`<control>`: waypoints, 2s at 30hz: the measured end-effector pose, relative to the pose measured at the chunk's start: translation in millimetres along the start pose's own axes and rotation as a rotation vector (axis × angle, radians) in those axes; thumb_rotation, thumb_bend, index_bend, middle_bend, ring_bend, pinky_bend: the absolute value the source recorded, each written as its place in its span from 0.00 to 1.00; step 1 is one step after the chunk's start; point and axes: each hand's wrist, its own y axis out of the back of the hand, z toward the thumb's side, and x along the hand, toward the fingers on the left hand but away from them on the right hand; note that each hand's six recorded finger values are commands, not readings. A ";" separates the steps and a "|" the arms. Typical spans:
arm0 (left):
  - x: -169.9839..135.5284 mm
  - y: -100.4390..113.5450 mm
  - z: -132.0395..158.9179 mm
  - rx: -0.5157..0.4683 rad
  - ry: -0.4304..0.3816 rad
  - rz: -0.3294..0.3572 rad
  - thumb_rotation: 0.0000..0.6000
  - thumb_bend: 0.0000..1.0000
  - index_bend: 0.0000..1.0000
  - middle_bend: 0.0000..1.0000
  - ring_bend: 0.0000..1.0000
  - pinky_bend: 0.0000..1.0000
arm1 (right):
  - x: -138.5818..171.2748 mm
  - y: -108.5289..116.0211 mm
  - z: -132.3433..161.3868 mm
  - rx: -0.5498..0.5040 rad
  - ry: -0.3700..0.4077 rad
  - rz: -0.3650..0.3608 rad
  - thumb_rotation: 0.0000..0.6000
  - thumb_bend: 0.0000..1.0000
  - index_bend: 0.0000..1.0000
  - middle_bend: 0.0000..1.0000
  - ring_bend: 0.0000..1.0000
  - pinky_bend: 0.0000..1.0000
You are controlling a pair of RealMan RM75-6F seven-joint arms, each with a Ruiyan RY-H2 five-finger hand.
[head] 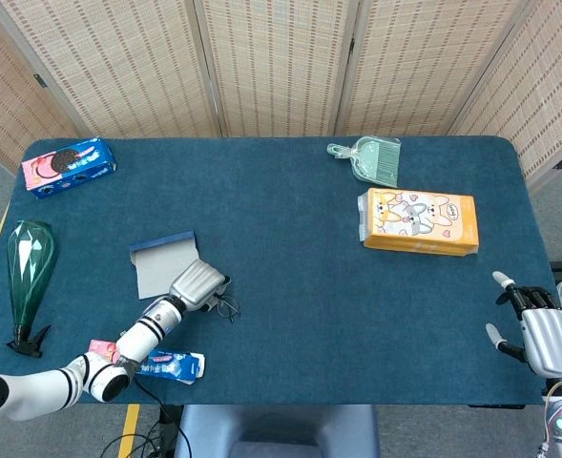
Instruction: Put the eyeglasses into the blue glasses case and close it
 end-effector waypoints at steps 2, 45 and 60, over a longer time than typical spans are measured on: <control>0.0 -0.6 -0.6 0.000 0.001 0.000 1.00 0.40 0.58 1.00 1.00 1.00 | -0.1 0.0 0.0 0.000 -0.001 0.000 1.00 0.30 0.12 0.42 0.31 0.22; -10.5 2.6 -111.8 -0.224 0.370 -0.068 1.00 0.45 0.25 1.00 1.00 1.00 | -0.3 0.0 -0.2 0.000 0.000 0.000 1.00 0.30 0.12 0.42 0.31 0.22; -12.2 4.8 -114.8 -0.197 0.419 -0.074 1.00 0.26 0.00 1.00 0.99 1.00 | -0.9 -0.8 -1.3 -0.003 -0.002 0.000 1.00 0.30 0.12 0.43 0.31 0.22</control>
